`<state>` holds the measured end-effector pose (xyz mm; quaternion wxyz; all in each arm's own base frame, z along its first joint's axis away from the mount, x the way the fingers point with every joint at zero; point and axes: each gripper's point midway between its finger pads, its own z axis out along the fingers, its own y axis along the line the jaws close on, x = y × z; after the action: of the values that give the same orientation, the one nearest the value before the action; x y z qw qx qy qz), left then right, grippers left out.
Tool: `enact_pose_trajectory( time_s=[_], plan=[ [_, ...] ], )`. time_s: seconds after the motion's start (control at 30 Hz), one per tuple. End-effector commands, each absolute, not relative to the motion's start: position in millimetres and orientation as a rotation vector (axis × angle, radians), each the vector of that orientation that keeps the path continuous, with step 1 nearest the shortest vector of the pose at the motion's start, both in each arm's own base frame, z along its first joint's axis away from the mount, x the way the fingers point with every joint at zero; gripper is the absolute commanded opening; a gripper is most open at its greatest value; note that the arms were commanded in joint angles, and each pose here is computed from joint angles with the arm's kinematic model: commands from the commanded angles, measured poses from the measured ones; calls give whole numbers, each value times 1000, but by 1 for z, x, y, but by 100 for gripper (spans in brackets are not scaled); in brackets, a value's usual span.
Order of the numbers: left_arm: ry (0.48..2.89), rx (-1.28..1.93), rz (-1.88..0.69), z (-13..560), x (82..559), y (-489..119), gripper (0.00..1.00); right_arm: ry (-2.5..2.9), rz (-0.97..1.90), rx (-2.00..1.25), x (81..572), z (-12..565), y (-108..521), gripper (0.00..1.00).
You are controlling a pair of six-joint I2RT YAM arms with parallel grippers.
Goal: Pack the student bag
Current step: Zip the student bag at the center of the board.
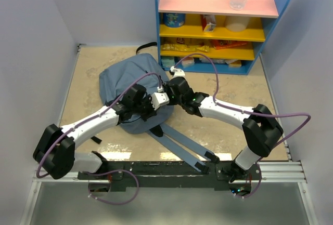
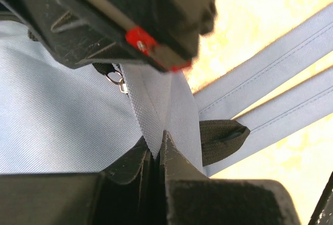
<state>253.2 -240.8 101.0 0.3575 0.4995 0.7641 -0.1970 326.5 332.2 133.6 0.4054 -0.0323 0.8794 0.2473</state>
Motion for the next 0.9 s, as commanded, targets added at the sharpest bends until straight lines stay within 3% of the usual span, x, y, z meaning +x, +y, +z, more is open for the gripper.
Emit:
enact_pose_trajectory(
  time_s=[0.0, 0.3, 0.87],
  plan=[
    [1896, 1368, -545, 114, 232, -235, 0, 2134, 577, -35, 357, 160, 323, 0],
    [1875, 1576, -657, 101, 186, -221, 0, 2116, 573, -54, 375, 165, 323, 0],
    [1830, 1820, -620, 86, 151, -188, 0, 2124, 431, -40, 401, 155, 279, 0]
  ],
)
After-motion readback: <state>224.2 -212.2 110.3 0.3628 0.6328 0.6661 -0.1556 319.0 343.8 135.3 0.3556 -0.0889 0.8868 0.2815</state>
